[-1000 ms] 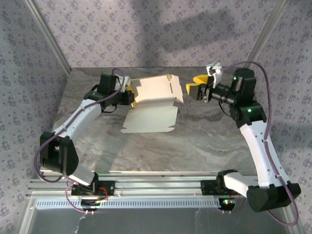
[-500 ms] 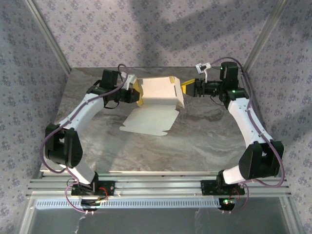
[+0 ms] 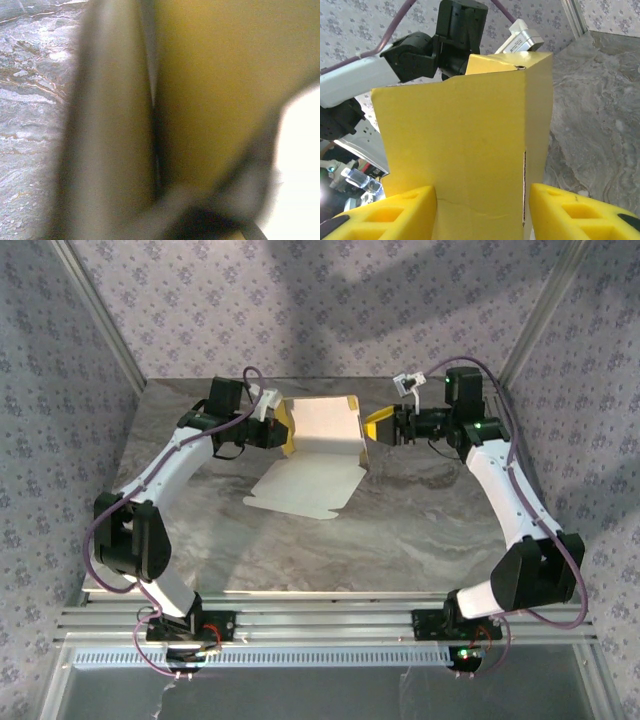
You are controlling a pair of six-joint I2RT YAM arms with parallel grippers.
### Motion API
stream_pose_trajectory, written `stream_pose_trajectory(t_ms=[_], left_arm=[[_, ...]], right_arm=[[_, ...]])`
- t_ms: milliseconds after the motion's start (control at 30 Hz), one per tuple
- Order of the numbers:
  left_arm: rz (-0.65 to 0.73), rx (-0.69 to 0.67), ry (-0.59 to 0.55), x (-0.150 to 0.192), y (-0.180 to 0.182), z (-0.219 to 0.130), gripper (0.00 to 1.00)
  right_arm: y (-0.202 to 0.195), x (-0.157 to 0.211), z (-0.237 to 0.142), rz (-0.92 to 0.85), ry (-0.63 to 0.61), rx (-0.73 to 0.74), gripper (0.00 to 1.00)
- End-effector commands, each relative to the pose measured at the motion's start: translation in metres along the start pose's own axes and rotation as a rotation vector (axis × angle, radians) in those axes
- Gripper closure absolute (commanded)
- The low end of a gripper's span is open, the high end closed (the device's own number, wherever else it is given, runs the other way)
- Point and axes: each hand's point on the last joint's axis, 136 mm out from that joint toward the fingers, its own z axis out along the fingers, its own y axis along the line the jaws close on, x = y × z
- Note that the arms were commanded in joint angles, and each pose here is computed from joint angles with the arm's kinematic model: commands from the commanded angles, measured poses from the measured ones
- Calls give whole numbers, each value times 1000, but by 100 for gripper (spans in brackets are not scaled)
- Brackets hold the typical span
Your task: Fold the paper box
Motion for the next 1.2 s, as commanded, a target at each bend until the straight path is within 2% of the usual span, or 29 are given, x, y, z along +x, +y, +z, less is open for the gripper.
stream_pose_trajectory(t_ms=[0,433,833,1167], left_arm=[[23,18,-25,-10,-8,-8,100],[43,-21,-6,-8,-12,-5,100],[50,-55,-3,-9,-11,-6,100],[54,-64,-4,-8,-11,-6,100]], right_arm=[[12,-6,0,-55,12,34,46],[12,-3,12,-99,36,121,45],[13,5,14,-121,57,188,39],[25,9,17,-105,68,130,31]])
